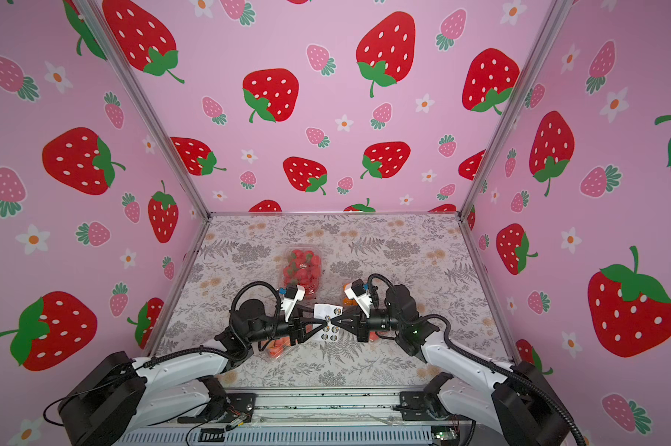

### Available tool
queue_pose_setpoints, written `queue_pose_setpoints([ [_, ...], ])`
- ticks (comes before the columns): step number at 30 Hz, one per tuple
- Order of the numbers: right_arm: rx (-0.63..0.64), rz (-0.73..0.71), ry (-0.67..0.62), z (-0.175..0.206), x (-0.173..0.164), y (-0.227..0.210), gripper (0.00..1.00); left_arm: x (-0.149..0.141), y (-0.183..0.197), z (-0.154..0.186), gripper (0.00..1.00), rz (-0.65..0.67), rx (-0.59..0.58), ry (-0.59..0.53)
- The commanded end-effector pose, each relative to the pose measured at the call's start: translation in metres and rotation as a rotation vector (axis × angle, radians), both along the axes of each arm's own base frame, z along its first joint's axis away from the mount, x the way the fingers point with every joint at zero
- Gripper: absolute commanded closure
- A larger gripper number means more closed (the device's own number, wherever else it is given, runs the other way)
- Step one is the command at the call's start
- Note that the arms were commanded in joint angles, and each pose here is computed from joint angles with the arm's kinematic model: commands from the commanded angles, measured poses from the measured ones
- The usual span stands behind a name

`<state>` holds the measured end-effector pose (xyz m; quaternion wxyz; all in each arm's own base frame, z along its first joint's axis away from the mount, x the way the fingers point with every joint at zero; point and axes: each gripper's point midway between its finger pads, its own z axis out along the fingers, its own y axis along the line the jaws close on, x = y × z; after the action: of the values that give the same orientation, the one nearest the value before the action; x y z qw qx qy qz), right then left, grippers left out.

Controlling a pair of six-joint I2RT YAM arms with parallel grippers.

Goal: Label fruit boxes
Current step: Adjust the label sticker.

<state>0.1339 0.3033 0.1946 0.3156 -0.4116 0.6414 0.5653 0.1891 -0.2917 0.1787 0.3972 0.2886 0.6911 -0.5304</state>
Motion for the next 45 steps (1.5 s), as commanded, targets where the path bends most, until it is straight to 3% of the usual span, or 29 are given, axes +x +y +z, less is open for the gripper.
queue_pose_setpoints([
  [1,0.036,0.031,-0.05,0.013,-0.002,0.005,1.0,0.005,-0.005,0.021,0.5,-0.009,-0.036,-0.059],
  [5,0.032,0.028,-0.049,0.011,-0.001,0.005,1.0,0.003,-0.006,0.024,0.45,-0.016,-0.044,-0.064],
  [17,0.024,-0.017,-0.056,0.013,0.006,0.002,1.0,-0.003,0.0,0.022,0.45,-0.019,-0.044,-0.077],
  [20,0.026,-0.022,-0.052,0.014,0.006,0.001,1.0,-0.006,0.005,0.02,0.37,-0.008,-0.033,-0.086],
  [24,0.031,-0.022,-0.053,0.017,0.005,0.0,1.0,-0.009,0.009,0.017,0.38,0.001,-0.029,-0.086],
  [28,0.034,0.0,-0.048,0.019,0.003,0.001,1.0,-0.011,0.013,0.022,0.45,0.012,-0.035,-0.106],
  [33,0.028,-0.002,-0.045,0.018,0.004,0.002,1.0,-0.018,0.013,0.028,0.71,-0.015,-0.052,-0.124],
  [41,0.031,0.024,-0.031,0.017,0.002,0.004,1.0,-0.016,0.01,0.028,0.77,-0.023,-0.05,-0.119],
  [44,0.03,0.023,-0.03,0.016,0.003,0.005,1.0,-0.017,0.009,0.03,0.89,-0.032,-0.055,-0.12],
  [45,0.03,0.022,-0.029,0.017,0.003,0.005,1.0,-0.017,0.008,0.03,0.99,-0.039,-0.056,-0.115],
])
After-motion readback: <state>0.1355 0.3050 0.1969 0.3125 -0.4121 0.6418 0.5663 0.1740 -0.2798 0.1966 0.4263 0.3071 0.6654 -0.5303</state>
